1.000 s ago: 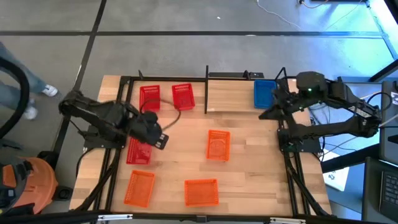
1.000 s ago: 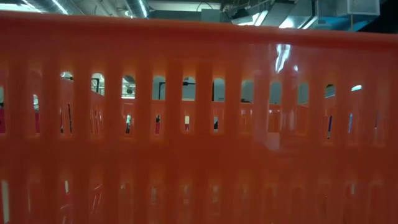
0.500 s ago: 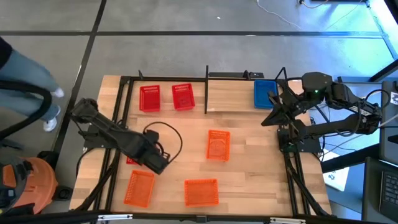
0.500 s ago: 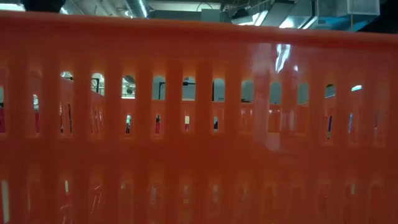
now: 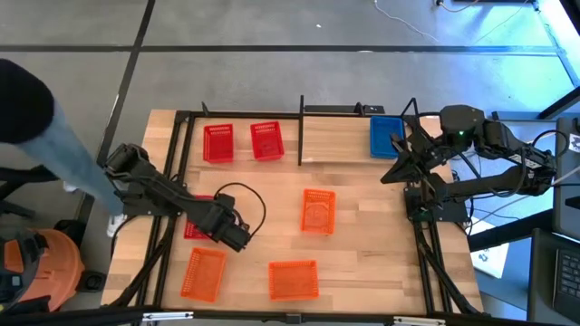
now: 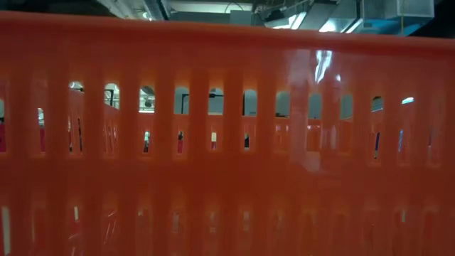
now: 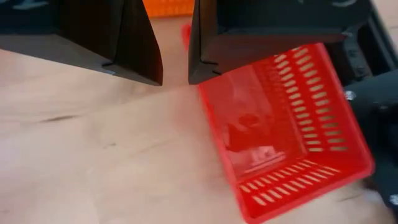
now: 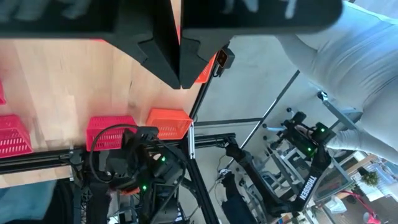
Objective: Stack baskets on shelf by color
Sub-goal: Put the bottom red basket on the shelf
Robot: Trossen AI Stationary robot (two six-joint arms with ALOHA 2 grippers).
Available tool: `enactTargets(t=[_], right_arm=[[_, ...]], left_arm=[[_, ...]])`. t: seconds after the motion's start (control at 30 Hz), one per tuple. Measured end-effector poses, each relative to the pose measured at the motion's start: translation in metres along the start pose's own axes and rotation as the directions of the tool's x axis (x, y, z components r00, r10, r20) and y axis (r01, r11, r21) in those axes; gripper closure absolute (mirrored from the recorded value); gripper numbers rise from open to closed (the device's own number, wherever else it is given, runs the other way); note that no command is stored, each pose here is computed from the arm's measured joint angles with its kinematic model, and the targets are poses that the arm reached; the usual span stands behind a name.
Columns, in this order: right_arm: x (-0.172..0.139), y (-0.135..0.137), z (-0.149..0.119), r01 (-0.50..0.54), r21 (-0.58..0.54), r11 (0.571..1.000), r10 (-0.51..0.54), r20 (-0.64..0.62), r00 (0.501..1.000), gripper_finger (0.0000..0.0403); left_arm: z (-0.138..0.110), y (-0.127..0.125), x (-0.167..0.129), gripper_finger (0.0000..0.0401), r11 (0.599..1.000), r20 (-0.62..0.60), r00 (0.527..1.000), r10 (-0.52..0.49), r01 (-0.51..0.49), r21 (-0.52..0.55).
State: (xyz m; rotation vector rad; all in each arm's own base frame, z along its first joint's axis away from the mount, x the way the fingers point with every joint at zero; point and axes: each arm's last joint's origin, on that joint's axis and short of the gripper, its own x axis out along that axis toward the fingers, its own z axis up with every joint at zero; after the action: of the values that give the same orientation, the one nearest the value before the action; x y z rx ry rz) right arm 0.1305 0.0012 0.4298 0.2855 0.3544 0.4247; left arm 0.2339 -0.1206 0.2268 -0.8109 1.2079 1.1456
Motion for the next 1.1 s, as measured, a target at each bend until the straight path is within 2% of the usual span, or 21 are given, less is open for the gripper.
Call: enactTargets(t=[0.27, 0.63, 1.1], right_arm=[[0.000, 0.000, 0.000, 0.003, 0.000, 1.000, -0.003, 0.000, 1.000, 0.0403], [0.000, -0.001, 0.000, 0.025, 0.001, 1.000, -0.025, 0.003, 1.000, 0.0403], [0.000, -0.001, 0.000, 0.025, 0.001, 1.000, -0.025, 0.003, 1.000, 0.0403]], left_arm=[[0.001, 0.005, 0.016, 0.0332, 0.997, -0.011, 0.998, 0.065, -0.065, -0.032], [0.001, 0.005, 0.019, 0.0332, 0.998, -0.004, 0.998, 0.057, -0.057, -0.032], [0.003, -0.007, 0.041, 0.0332, 0.988, 0.010, 0.989, 0.150, -0.149, -0.042]])
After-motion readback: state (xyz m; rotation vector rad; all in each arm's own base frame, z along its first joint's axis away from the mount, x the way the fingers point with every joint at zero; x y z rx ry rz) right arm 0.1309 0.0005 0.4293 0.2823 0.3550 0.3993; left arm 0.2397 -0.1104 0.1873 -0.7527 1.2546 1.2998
